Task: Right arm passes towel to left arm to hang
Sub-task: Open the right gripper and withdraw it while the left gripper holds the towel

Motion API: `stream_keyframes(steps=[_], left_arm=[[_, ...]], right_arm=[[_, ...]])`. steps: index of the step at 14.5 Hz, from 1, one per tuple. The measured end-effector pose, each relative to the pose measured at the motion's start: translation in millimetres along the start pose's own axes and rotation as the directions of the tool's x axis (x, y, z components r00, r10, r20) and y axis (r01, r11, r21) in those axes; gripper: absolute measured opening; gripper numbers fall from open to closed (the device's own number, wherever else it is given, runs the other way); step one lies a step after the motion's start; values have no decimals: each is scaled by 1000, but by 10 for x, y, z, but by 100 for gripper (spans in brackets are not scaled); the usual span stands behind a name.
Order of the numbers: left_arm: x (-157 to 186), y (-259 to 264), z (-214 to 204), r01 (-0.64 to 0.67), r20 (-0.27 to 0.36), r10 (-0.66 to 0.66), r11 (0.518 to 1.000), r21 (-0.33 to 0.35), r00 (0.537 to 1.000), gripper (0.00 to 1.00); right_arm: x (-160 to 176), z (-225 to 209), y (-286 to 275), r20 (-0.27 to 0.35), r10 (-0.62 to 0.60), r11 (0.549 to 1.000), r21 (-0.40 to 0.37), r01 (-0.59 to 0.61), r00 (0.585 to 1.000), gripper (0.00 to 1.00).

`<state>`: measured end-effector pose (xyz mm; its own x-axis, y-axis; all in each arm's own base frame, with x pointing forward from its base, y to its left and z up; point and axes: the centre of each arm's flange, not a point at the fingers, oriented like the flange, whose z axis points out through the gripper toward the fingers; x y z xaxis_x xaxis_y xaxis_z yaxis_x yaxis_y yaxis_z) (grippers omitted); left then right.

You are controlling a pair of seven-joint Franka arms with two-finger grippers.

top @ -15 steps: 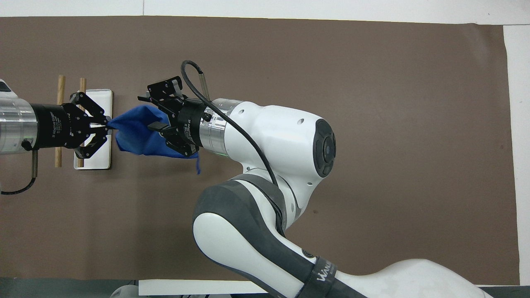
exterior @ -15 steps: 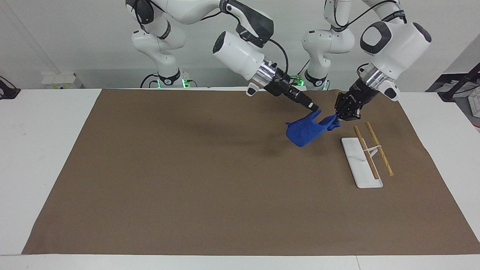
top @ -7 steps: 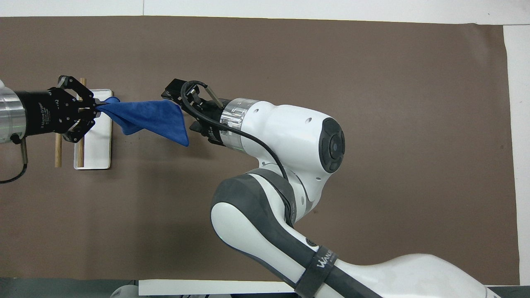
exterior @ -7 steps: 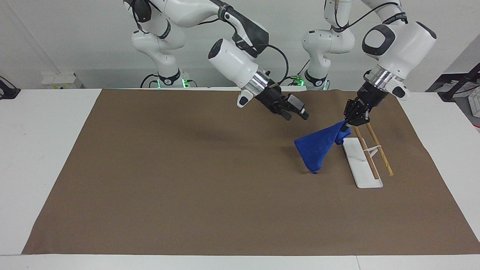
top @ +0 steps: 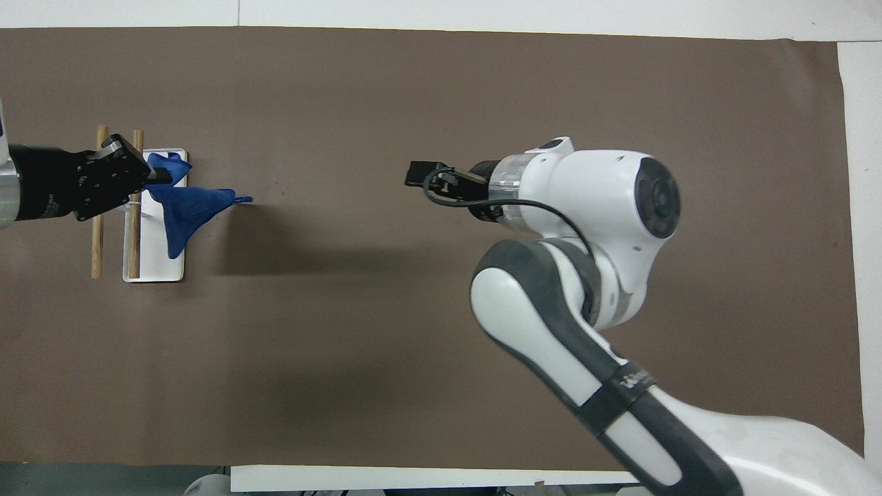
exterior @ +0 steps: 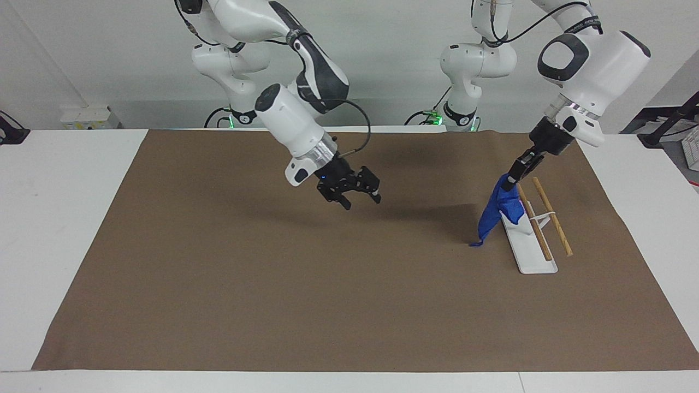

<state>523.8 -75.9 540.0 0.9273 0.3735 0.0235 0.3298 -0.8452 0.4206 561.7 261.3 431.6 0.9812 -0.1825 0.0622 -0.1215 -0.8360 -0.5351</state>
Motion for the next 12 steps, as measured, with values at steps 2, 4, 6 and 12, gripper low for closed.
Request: stream_keyframes(steps=[2, 4, 6, 12], left_arm=[[54, 37, -80, -86, 9, 86, 995, 41, 996, 3], [90, 61, -94, -111, 11, 111, 993, 48, 994, 3], [129, 52, -96, -111, 9, 111, 993, 49, 994, 3], [309, -137, -150, -73, -42, 75, 996, 48, 996, 3]], right_arm=[[240, -388, 579, 78, -81, 989, -117, 90, 994, 100], [394, -819, 1129, 164, -86, 960, -251, 126, 983, 100], [485, -1181, 1520, 201, -59, 920, -368, 132, 978, 100], [530, -2239, 1891, 158, 13, 884, -463, 62, 987, 100]])
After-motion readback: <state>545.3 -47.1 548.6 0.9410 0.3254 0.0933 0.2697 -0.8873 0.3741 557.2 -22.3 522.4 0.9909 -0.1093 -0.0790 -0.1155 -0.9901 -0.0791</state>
